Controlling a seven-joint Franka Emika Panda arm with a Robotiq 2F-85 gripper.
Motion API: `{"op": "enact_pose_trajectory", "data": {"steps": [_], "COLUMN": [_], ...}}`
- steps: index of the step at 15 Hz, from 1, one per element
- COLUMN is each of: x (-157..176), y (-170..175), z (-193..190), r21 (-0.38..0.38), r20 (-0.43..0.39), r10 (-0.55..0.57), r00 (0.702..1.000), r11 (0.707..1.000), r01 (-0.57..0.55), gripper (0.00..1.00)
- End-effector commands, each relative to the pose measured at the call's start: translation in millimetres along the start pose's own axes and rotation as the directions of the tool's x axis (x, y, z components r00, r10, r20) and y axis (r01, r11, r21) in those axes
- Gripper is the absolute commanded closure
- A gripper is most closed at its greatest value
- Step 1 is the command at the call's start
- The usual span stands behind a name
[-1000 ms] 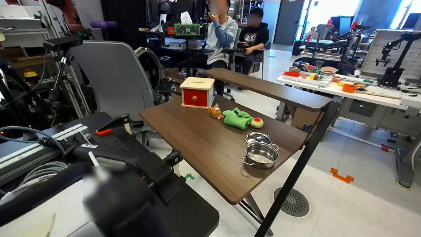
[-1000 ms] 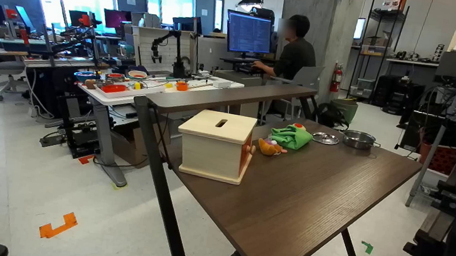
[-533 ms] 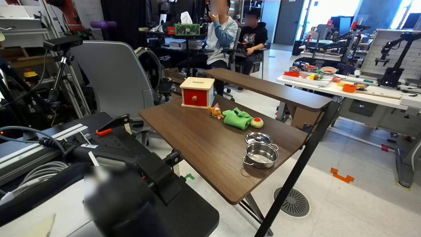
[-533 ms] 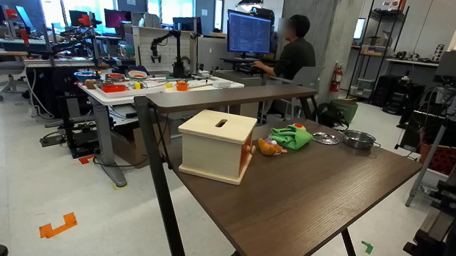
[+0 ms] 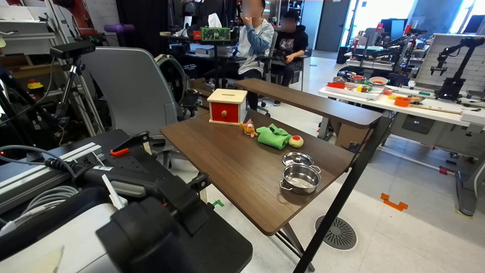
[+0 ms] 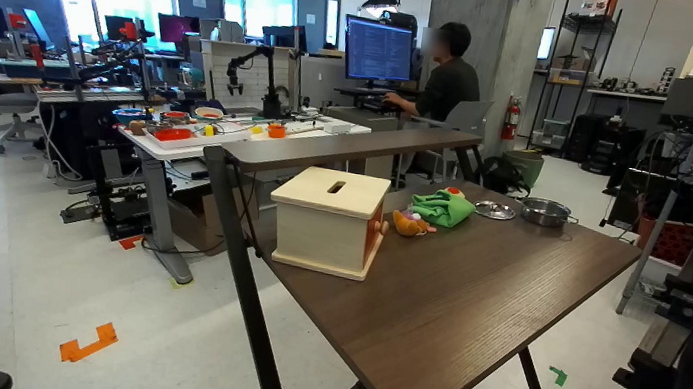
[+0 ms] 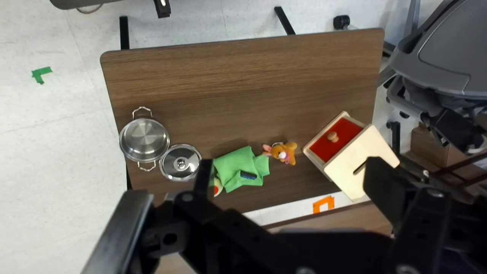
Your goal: Move the red and white object to the front of the table
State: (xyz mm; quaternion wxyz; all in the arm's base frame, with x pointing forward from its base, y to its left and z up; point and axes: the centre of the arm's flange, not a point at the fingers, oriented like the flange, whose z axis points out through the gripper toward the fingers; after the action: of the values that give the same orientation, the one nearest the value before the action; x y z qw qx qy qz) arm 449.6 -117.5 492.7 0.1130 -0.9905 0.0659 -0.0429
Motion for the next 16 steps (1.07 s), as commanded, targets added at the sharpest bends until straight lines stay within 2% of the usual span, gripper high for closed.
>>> {"op": "enact_pose_trajectory", "data": {"steps": [1, 5, 7, 12, 16], "x": [12, 46, 70, 111, 146], "y": [-10, -14, -8, 17, 48], "z": [18, 62, 95, 191, 266], "r21": [-0.006, -0.01, -0.025, -0.075, -0.114], "r20": [-0.109, -0.155, -0.149, -0.107, -0.104], "r10": [0.08, 0.203, 0.28, 0.435, 0.556], "r00": [0.991, 0.967, 0.948, 0.894, 0.824], "r11": [0.997, 0.978, 0.958, 0.893, 0.817], "r01": [-0.082, -0.208, -0.287, -0.444, -0.566], "gripper": [0.0, 0.0, 0.0, 0.0, 0.0]}}
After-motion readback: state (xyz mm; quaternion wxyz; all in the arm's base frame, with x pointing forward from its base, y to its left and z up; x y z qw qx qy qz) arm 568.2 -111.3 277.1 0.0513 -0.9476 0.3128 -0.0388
